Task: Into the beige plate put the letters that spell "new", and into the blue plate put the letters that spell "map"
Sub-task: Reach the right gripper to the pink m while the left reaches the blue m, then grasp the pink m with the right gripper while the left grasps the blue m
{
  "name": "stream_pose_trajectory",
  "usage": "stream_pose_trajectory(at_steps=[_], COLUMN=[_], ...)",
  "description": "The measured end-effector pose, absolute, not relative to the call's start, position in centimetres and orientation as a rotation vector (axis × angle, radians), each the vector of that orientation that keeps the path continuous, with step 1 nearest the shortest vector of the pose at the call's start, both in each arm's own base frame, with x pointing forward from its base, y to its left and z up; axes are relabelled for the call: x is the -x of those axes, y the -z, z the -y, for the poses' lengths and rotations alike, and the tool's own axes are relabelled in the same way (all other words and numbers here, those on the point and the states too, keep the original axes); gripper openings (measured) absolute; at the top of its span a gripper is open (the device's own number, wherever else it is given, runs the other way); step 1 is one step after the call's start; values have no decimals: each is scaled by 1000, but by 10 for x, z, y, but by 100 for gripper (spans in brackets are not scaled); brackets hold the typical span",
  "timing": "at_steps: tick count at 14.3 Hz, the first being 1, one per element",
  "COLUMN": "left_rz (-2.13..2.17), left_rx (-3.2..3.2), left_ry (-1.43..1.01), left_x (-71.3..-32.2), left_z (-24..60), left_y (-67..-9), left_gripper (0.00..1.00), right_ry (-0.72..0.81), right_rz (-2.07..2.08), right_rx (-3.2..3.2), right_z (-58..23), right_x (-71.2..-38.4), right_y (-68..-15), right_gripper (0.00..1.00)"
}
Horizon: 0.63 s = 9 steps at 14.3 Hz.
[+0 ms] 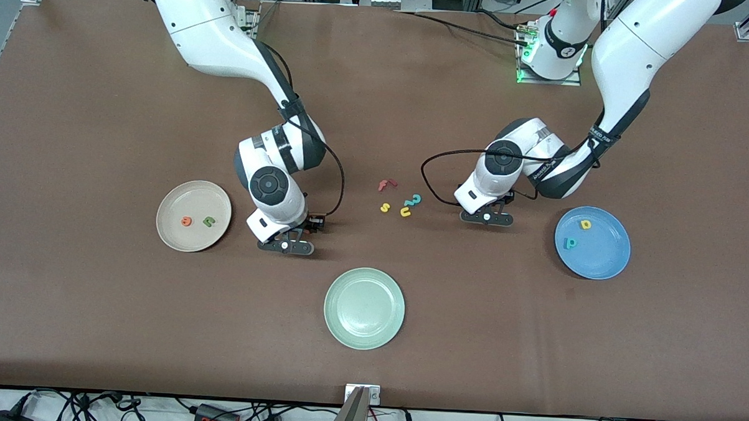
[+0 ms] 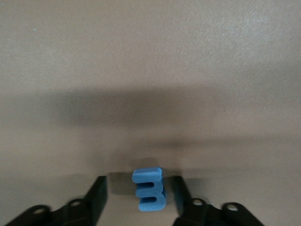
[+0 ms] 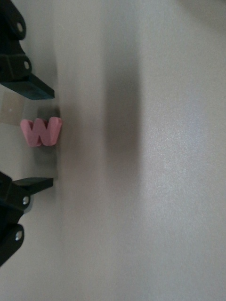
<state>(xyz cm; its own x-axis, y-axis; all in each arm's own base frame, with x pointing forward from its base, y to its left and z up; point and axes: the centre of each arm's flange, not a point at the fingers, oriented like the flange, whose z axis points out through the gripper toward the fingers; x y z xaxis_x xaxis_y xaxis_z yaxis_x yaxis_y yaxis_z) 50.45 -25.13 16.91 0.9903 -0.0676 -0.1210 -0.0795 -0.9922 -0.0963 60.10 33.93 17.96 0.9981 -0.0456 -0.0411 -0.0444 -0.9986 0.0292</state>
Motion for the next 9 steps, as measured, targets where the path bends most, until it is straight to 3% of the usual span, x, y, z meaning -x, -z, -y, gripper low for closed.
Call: stream_pose_trajectory(at_steps=[2,3,6,9], left_rz=[-99,-96,-92,-66], left_rx=[3036,3037,3037,3037], left_ry=[-178,-177,-176,-174], left_x=[-506,-507,-507,-516], left_z=[249,248,248,242], left_y=[-169,-171,-172,-180], left_gripper=[35,30,27,27], right_ry=[67,65,64,56], right_rz=[69,69,69,75], right_rx=[-3111,-3111,-3112,-3111], right_z=[-340,-340,-340,-338], right_x=[-601,-601,-602,-605], right_y=[-178,-178,-179,-181], right_gripper=[72,65,31,26])
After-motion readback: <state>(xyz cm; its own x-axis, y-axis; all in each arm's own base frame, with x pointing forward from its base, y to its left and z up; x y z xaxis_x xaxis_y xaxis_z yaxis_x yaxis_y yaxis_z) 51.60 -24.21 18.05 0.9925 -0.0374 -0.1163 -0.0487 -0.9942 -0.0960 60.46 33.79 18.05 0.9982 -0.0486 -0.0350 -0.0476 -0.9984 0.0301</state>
